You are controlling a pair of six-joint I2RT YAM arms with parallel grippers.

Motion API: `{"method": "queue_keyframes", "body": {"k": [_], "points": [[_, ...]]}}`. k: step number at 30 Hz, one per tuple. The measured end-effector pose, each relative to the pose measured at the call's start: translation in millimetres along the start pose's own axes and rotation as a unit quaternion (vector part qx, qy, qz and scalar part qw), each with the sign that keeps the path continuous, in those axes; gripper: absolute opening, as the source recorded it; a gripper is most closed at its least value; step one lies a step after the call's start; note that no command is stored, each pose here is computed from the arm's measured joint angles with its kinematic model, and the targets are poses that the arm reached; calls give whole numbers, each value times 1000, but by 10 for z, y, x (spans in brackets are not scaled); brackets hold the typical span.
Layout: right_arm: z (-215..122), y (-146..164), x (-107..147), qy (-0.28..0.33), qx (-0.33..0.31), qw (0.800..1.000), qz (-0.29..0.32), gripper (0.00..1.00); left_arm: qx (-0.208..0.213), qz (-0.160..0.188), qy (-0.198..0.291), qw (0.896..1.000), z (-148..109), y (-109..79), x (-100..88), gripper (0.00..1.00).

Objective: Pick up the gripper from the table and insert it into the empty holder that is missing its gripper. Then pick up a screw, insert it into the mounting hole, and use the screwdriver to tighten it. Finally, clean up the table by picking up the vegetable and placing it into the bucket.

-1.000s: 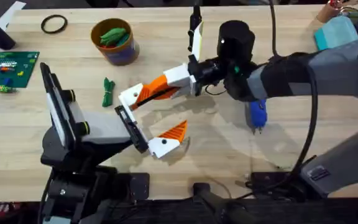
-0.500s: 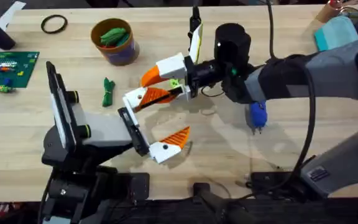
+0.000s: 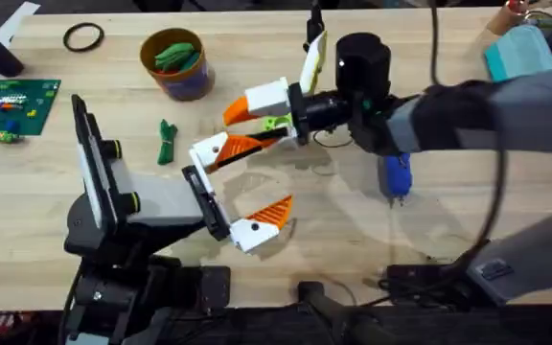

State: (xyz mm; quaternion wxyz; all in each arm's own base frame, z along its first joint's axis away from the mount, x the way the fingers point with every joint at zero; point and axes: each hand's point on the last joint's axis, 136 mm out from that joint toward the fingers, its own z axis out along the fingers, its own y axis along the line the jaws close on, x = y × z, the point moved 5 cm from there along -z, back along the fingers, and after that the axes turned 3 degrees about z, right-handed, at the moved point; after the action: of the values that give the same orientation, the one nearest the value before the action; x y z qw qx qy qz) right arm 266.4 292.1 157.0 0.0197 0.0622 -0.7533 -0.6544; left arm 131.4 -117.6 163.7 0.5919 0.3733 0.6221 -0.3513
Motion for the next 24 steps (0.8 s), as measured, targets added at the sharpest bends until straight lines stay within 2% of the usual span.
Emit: {"method": "queue_keyframes", "body": {"k": [5,8,12,18,24], "points": [[-176,-66,61,-57,103,993,4,996,0,0,0,1000,0,-1,0,983],[-352,62,55,-88,147,984,-43,996,2,0,0,1000,0,-5,1,983],[-619,428,-37,-129,182,967,-119,996,4,0,0,1000,0,-9,0,983],[-1082,772,-32,-155,291,931,-158,997,5,0,0,1000,0,-13,0,983],[-1418,993,78,-132,421,878,-186,997,6,1,0,1000,0,-14,0,983]]}}
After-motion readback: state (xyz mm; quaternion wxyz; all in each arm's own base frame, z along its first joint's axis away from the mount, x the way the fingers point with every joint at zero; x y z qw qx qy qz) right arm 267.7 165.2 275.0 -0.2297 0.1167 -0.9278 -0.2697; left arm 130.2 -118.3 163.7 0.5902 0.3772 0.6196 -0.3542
